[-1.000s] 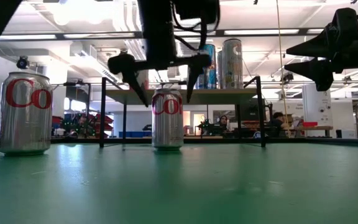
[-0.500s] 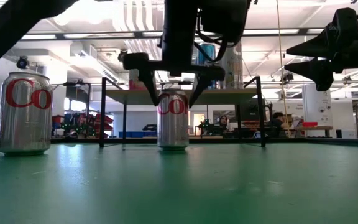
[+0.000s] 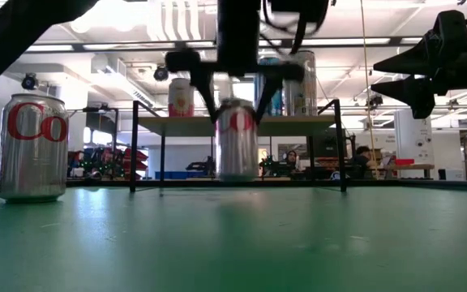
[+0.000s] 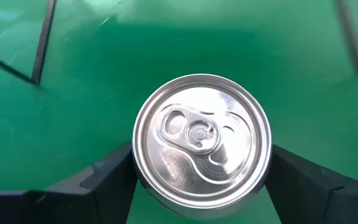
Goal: Place canned beverage on shelf
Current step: Put the right red-silver soda can on the shelf
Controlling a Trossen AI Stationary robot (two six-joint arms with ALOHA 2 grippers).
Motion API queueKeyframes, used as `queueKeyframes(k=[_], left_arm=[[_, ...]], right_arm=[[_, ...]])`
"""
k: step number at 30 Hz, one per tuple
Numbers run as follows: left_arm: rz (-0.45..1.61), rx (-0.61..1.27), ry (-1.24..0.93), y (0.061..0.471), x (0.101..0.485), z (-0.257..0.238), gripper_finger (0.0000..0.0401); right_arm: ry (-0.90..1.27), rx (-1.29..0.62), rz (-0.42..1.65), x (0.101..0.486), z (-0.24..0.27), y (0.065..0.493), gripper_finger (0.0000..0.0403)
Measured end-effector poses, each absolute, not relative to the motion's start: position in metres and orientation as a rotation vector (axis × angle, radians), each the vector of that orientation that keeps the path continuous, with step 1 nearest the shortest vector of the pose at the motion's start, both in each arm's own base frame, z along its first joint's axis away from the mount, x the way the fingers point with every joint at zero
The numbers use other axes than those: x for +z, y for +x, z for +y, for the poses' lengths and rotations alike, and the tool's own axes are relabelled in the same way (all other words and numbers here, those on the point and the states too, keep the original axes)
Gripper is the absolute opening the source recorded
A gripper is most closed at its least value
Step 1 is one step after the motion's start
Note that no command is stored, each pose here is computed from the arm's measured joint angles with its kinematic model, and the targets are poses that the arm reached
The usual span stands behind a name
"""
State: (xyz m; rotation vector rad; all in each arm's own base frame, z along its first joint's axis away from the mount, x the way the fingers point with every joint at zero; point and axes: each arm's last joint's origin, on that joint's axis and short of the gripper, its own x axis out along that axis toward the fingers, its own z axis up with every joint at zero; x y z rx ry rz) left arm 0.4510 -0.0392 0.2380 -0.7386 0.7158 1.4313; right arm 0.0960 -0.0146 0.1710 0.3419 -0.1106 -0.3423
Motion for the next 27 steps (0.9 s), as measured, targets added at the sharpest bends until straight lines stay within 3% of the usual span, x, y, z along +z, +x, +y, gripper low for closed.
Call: queueKeyframes(k=[14, 19, 27], left_arm=[[0.77, 1.148, -0.516, 0.416, 0.332, -0.033, 0.0281], [0.742, 1.123, -0.524, 0.399, 0.359, -0.02, 0.03], [0.763, 1.113, -0.487, 0.385, 0.379, 0.012, 0.0288]], right_arm=[[0.342, -0.342, -0.111, 0.171, -0.015, 0.096, 0.0238], [0.342, -0.342, -0.111, 0.171, -0.015, 0.096, 0.0238], [0.342, -0.342, -0.111, 0.171, -0.015, 0.096, 0.0238]])
